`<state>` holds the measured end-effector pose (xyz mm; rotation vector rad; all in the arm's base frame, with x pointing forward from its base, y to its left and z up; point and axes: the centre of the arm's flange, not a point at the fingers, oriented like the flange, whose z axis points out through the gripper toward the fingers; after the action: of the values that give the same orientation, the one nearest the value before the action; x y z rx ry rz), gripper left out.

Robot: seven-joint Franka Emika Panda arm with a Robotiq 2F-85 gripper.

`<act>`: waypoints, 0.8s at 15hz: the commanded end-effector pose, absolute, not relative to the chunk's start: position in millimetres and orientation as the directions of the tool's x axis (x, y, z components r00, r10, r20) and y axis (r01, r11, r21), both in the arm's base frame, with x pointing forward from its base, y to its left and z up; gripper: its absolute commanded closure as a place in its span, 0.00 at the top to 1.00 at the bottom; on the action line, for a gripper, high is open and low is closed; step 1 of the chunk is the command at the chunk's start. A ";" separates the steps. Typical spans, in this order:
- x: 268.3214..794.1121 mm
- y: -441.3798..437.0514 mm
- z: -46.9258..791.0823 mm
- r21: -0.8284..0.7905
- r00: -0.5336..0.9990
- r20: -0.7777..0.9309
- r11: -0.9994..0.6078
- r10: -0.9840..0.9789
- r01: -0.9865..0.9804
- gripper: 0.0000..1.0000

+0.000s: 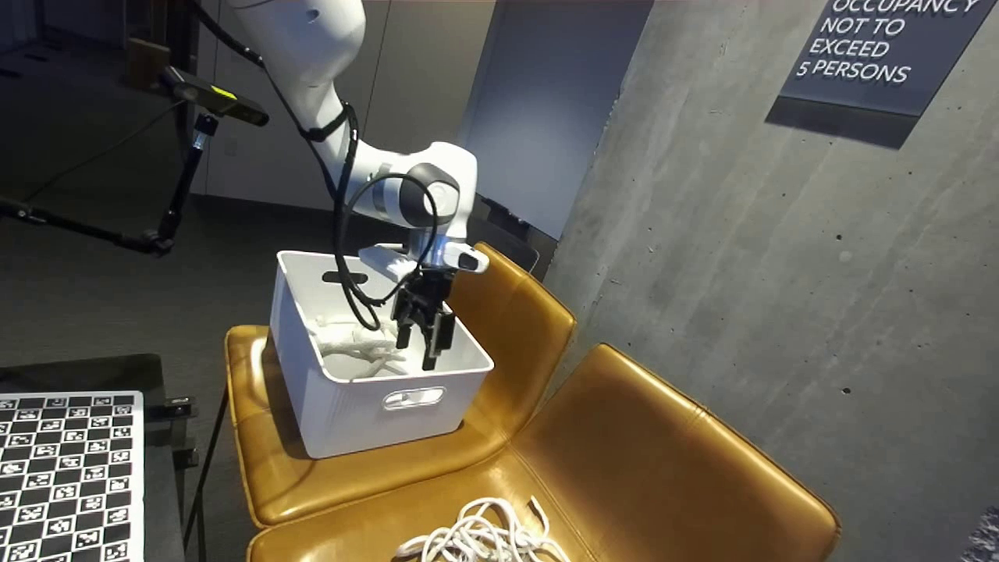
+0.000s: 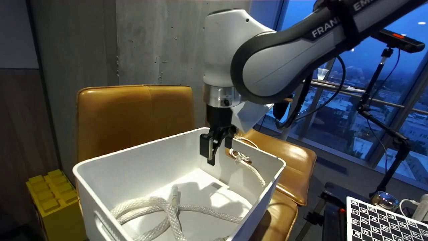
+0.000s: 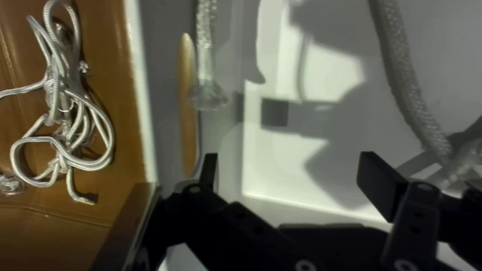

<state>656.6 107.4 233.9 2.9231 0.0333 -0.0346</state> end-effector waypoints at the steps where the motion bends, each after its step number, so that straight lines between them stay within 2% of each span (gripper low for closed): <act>1: 634.3 25.3 285.1 0.117 1.000 -0.029 -0.993 0.006 0.009 1.00; 7: 612.5 -110.1 318.4 -0.047 0.999 0.037 -0.999 -0.017 -0.015 1.00; 12: 609.9 -197.1 301.1 -0.133 0.993 0.079 -0.988 -0.091 -0.079 1.00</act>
<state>608.2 -163.5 313.9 3.2134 -0.1043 0.0710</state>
